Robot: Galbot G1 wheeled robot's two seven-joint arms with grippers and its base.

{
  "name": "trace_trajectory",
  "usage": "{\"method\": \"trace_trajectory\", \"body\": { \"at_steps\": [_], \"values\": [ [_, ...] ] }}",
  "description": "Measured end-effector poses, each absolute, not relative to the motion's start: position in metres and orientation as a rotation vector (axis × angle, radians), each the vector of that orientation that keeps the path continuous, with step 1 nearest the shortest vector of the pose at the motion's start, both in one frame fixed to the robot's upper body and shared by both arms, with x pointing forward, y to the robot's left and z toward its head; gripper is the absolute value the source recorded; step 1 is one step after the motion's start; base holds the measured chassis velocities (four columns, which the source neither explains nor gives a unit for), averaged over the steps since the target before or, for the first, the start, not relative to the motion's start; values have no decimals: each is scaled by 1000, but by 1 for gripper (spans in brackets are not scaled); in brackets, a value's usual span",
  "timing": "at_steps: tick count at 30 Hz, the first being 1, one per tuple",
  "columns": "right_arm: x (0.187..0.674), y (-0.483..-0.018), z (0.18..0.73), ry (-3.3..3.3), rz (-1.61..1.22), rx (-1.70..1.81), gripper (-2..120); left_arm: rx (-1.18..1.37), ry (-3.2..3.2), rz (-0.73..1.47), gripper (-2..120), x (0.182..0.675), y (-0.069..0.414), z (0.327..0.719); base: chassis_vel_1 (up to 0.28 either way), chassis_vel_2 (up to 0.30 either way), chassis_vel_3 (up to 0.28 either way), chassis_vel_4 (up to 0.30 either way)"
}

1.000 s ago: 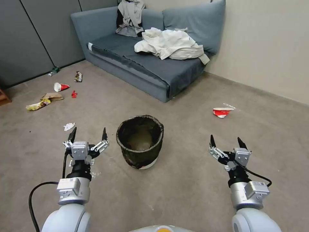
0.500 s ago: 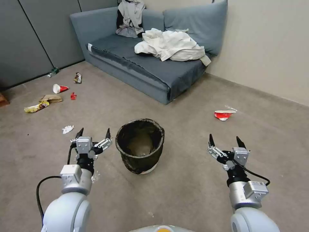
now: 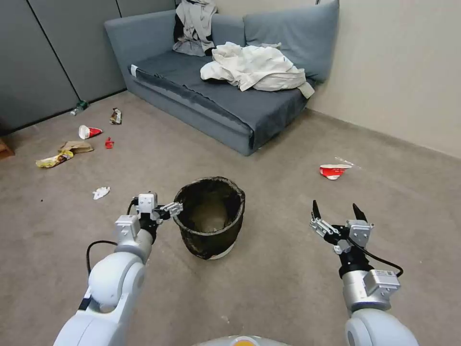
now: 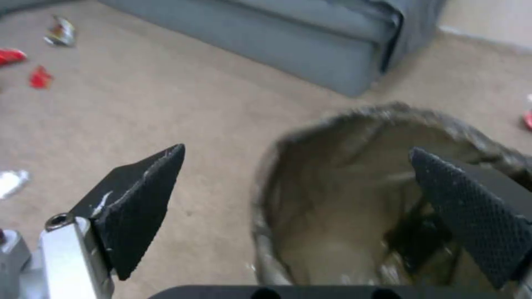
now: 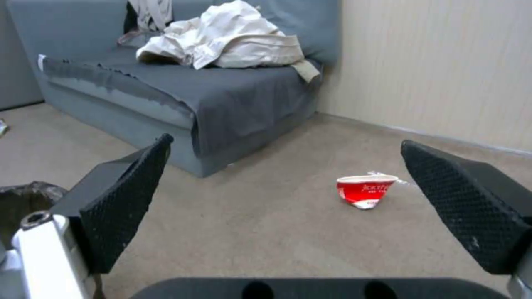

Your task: Pick up the trash can from the floor.

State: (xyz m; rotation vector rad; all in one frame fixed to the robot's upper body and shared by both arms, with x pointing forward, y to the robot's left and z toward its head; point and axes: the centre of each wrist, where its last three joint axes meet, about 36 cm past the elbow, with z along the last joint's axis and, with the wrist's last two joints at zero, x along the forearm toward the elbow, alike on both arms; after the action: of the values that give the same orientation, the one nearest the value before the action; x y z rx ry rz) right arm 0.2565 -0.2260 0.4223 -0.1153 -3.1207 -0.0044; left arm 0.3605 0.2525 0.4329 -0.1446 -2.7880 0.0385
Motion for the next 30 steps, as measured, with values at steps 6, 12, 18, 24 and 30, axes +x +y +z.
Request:
{"method": "trace_trajectory", "body": {
  "at_steps": [6,12,18,24,30],
  "values": [
    [260,-223,418,-3113,5,-101,100,-187,-2710,12,100,381,239,429,0,0,0,0],
    [260,-223,418,-3111,11,-102,100,-164,-2630,2,100,400,227,426,0,0,0,0],
    [261,-225,415,-3105,13,-108,100,-146,-2603,-13,100,413,221,424,0,0,0,0],
    [261,-224,413,-3103,6,-112,100,-86,-2565,-40,100,423,221,422,0,0,0,0],
    [260,-224,411,-3100,8,-116,100,-43,-2548,-44,100,425,219,420,0,0,0,0]
  ]
}}
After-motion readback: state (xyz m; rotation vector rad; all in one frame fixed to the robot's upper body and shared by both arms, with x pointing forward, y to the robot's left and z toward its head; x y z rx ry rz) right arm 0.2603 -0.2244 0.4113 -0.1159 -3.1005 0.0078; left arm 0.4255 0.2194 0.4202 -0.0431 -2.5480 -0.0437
